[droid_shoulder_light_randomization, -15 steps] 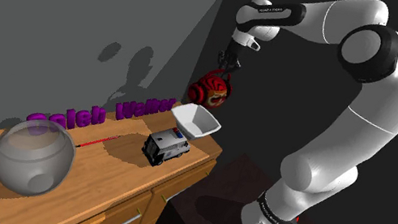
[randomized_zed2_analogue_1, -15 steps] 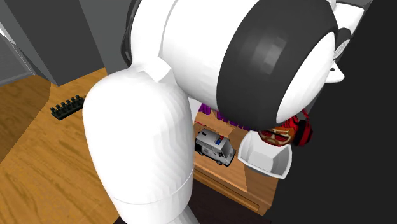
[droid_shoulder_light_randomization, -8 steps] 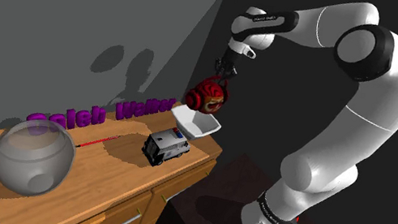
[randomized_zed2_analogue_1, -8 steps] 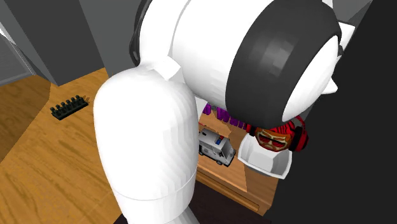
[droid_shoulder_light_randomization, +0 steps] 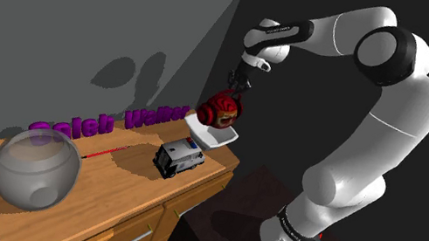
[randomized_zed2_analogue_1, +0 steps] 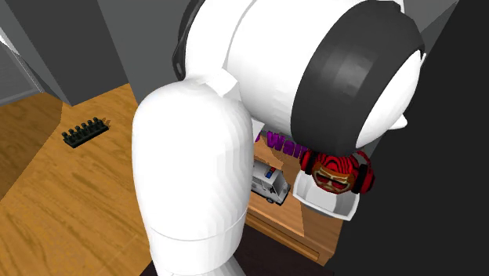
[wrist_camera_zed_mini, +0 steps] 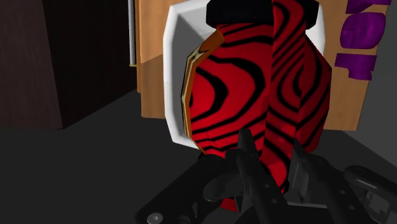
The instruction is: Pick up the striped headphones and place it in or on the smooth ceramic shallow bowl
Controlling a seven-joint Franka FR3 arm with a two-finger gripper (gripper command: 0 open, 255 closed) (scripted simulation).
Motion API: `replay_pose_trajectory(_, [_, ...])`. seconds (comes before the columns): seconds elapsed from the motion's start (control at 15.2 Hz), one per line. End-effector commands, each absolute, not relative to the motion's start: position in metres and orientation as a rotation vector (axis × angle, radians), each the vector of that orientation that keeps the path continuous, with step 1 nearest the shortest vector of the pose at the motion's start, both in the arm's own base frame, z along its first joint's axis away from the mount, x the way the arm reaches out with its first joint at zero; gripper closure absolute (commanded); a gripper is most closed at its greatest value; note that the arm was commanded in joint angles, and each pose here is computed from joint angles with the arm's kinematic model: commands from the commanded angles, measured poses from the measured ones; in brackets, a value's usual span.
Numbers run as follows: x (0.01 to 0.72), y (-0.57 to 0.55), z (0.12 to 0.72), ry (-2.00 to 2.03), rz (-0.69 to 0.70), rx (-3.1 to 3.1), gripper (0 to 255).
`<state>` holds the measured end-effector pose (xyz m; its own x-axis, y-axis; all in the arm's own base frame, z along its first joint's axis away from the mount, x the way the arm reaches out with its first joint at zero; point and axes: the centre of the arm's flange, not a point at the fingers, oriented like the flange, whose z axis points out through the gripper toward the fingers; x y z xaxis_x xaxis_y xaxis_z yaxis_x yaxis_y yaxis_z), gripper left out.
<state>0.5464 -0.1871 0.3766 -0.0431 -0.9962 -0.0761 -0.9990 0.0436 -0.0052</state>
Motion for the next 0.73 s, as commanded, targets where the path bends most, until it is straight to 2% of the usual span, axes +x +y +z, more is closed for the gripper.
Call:
replay_pose_trajectory(0.0, [0.547, -0.187, 0.367, 2.226, 0.068, -2.129, 255])
replay_pose_trajectory(0.33, [0.547, -0.187, 0.340, 2.226, 0.068, -2.129, 255])
replay_pose_trajectory(0.66, [0.547, -0.187, 0.340, 2.226, 0.068, -2.129, 255])
